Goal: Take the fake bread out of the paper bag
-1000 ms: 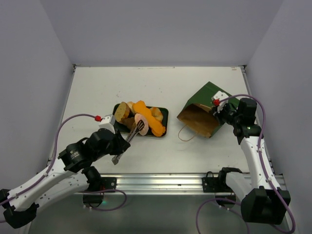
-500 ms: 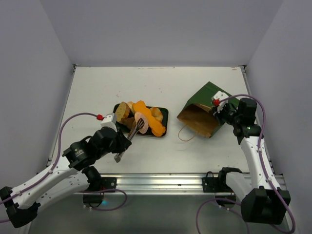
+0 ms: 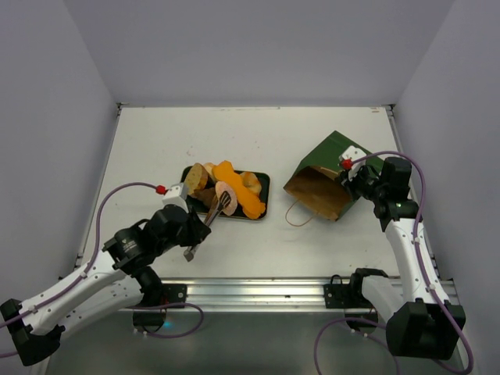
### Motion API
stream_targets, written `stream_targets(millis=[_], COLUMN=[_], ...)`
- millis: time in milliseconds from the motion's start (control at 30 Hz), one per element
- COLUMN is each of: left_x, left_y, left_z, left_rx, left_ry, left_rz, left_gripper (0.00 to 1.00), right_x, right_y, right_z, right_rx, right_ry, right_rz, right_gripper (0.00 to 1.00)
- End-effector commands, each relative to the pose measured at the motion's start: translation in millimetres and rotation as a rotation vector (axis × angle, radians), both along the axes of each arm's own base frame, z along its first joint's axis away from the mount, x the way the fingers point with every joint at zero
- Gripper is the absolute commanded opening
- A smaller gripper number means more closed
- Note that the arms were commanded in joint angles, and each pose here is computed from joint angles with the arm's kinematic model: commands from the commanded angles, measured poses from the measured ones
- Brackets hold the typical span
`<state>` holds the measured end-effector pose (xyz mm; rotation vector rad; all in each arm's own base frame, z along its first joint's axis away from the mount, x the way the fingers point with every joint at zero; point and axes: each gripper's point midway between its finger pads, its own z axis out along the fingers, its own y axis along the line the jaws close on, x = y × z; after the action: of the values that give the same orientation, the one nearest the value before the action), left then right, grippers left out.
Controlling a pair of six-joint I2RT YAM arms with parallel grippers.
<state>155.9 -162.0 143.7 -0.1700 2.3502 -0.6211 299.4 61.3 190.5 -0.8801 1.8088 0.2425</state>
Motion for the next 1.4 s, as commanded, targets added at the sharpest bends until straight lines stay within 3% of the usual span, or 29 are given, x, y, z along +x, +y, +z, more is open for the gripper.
stream_targets(millis=[0, 233, 400, 1367], left_x=[8, 6, 6, 4], left_y=[-2, -1, 1, 9], left_z=[10, 14, 14, 16], left_rx=[-0.04, -0.049, -0.051, -0.039], left_ry=[-0.045, -0.038, -0.035, -0.034], left_rz=[0.024, 0.033, 0.042, 0.073], left_gripper=[0.15, 0.34, 0.41, 0.53], right_x=[1, 0, 0, 0], right_y=[3, 3, 4, 5], right_z=[9, 9, 9, 9], right_rx=[0.011, 0.012, 0.012, 0.011], right_ry=[-0.042, -0.042, -0.04, -0.043], right_rz=[0.024, 0.026, 0.027, 0.033], right_gripper=[0.0, 0.0, 0.0, 0.0])
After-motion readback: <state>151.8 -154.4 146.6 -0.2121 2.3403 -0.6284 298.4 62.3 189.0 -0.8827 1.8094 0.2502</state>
